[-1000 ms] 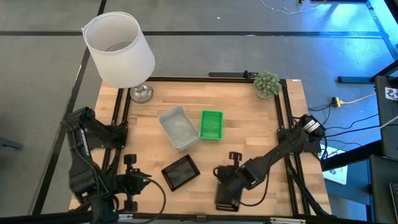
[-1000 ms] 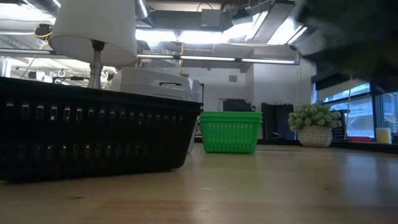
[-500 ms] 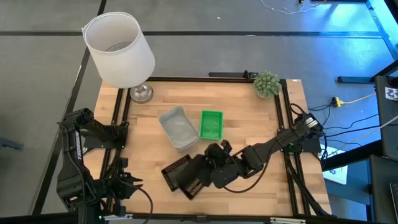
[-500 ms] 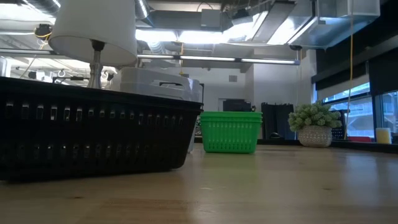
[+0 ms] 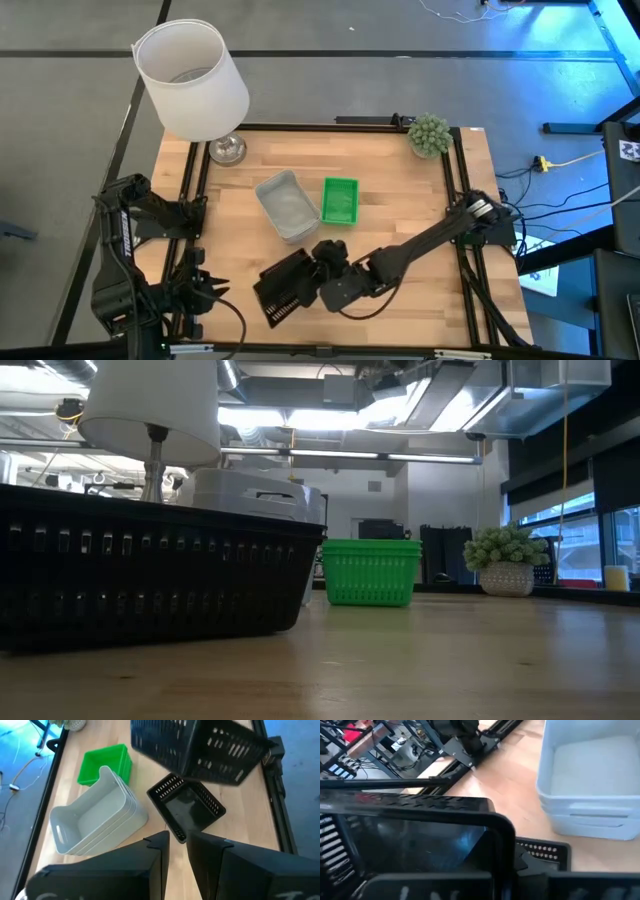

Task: Stack baskets by color
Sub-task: Stack the right black bin into the left black bin

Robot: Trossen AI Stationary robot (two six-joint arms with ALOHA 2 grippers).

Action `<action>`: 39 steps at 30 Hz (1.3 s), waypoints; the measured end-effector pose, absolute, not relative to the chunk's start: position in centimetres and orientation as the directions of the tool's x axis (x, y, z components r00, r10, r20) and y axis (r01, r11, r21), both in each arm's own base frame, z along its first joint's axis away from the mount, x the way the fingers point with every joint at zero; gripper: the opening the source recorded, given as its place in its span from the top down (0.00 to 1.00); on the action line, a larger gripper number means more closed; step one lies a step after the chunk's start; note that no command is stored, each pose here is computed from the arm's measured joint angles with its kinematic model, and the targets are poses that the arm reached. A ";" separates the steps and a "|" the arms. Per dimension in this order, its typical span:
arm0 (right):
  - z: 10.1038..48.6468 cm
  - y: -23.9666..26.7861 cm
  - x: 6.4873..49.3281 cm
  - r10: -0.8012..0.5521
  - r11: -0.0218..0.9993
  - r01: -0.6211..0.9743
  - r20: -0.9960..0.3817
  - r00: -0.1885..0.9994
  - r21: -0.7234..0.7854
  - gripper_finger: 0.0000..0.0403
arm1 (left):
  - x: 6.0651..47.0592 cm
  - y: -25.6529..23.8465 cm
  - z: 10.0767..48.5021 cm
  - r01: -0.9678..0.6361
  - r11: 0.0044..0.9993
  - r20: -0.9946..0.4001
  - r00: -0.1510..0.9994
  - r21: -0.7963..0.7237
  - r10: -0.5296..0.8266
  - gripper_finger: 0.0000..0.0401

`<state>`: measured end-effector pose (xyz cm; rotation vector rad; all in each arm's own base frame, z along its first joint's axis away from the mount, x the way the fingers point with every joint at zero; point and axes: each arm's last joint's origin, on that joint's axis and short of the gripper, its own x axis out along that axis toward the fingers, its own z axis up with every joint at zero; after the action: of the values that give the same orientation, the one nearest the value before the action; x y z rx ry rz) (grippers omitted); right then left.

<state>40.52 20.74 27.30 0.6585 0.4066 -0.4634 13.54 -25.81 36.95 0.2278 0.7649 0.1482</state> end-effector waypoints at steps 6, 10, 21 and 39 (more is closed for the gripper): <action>23.6 19.2 43.1 -0.223 0.689 0.546 -0.576 0.786 0.477 1.00 | 13.5 -25.8 36.9 -0.042 0.965 -0.676 0.707 0.257 0.211 0.86; 22.0 18.0 44.2 -0.161 0.683 0.547 -0.631 0.759 0.483 1.00 | 13.5 -25.8 36.9 -0.044 0.966 -0.676 0.707 0.255 0.210 0.86; 20.0 17.0 43.0 -0.149 0.663 0.657 -0.797 0.585 0.358 1.00 | 13.5 -25.8 36.9 -0.060 0.969 -0.676 0.707 0.239 0.210 0.86; 19.6 16.4 42.7 -0.102 0.668 0.671 -0.854 0.511 0.322 0.93 | 13.5 -25.8 36.9 -0.060 0.969 -0.676 0.707 0.239 0.210 0.86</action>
<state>42.67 16.37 19.58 0.7050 0.9257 -0.5149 13.52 -25.83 36.93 0.2057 0.7728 0.1509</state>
